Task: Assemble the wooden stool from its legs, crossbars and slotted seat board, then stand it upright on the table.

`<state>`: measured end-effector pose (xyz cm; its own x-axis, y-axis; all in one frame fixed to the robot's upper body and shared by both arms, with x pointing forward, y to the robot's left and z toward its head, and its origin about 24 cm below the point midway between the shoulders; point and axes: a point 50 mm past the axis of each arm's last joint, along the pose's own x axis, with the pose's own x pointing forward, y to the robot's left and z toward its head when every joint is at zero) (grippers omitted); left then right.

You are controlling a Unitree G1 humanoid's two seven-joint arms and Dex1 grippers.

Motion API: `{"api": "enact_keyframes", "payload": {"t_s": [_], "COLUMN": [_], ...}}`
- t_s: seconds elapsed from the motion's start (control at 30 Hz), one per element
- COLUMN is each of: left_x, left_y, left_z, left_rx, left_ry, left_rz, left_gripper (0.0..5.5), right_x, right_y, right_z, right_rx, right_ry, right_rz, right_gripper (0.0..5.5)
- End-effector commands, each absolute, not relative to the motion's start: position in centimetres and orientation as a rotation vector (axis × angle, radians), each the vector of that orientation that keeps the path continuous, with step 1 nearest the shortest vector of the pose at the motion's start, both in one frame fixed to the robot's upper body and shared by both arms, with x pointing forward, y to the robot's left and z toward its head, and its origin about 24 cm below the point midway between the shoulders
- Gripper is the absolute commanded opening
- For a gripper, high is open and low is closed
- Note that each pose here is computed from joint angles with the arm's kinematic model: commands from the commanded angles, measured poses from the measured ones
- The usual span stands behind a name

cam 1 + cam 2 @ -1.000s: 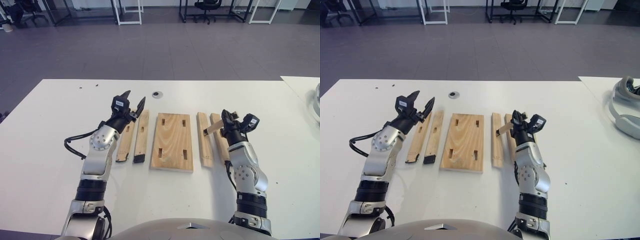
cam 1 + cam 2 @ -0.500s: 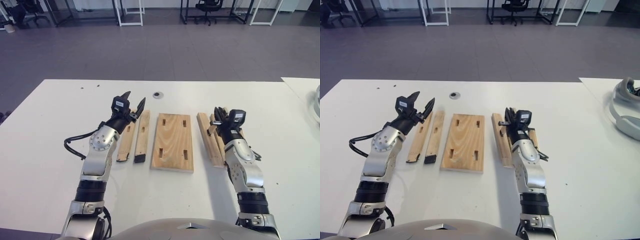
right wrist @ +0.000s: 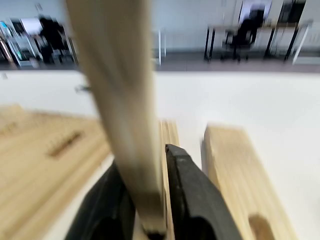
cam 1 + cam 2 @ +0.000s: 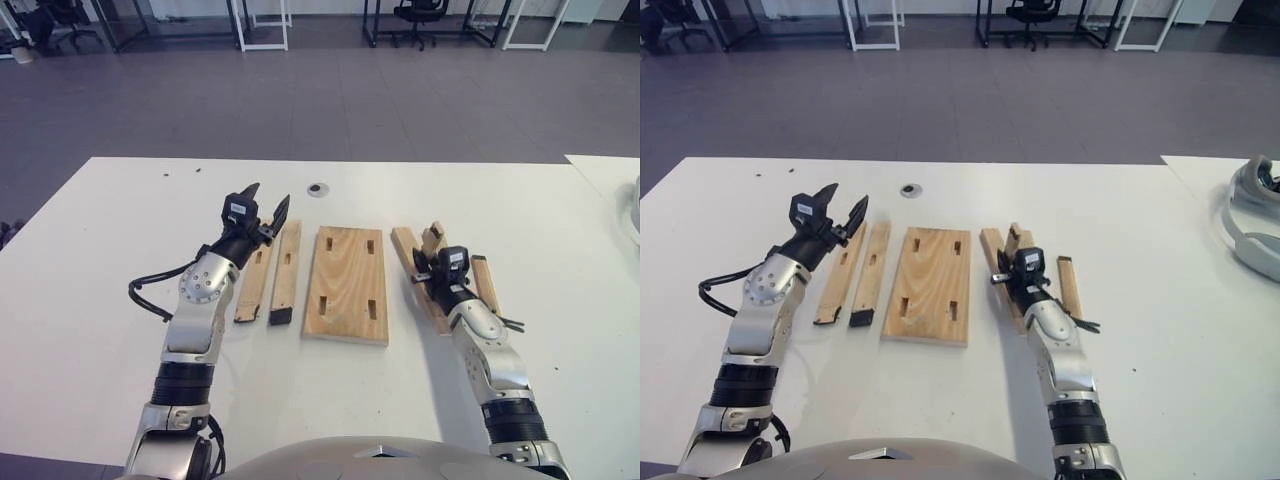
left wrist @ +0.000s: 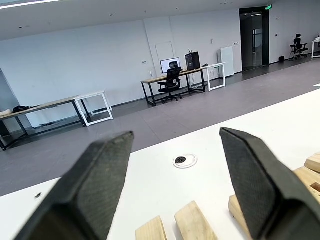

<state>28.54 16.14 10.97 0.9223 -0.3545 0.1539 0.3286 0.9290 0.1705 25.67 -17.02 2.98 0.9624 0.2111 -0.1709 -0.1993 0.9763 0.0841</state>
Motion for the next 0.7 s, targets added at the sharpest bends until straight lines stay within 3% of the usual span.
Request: {"api": "enact_keyframes", "payload": {"t_s": [0.03,0.37,0.53,0.7], "left_x": [28.8,28.8,28.5,28.5], "left_y": [16.3,16.5,16.1,16.1], "left_z": [11.7,12.3,12.0,11.8], "left_rx": [0.146,0.149,0.149,0.154], "left_ry": [-0.212,-0.236,-0.229,-0.224], "left_rz": [-0.333,-0.297,-0.298,-0.29], "left_gripper": [3.16,3.16,3.16,3.16], "right_x": [26.4,23.7,22.9,23.1], "right_y": [-17.2,-17.1,-17.5,-17.6], "right_z": [5.3,5.3,4.2,4.3], "right_rx": [0.076,0.048,-0.03,-0.082], "right_ry": [0.212,0.52,0.643,0.652], "right_rz": [0.232,0.228,0.223,0.259], "right_gripper": [1.64,3.62,3.62,3.43]}}
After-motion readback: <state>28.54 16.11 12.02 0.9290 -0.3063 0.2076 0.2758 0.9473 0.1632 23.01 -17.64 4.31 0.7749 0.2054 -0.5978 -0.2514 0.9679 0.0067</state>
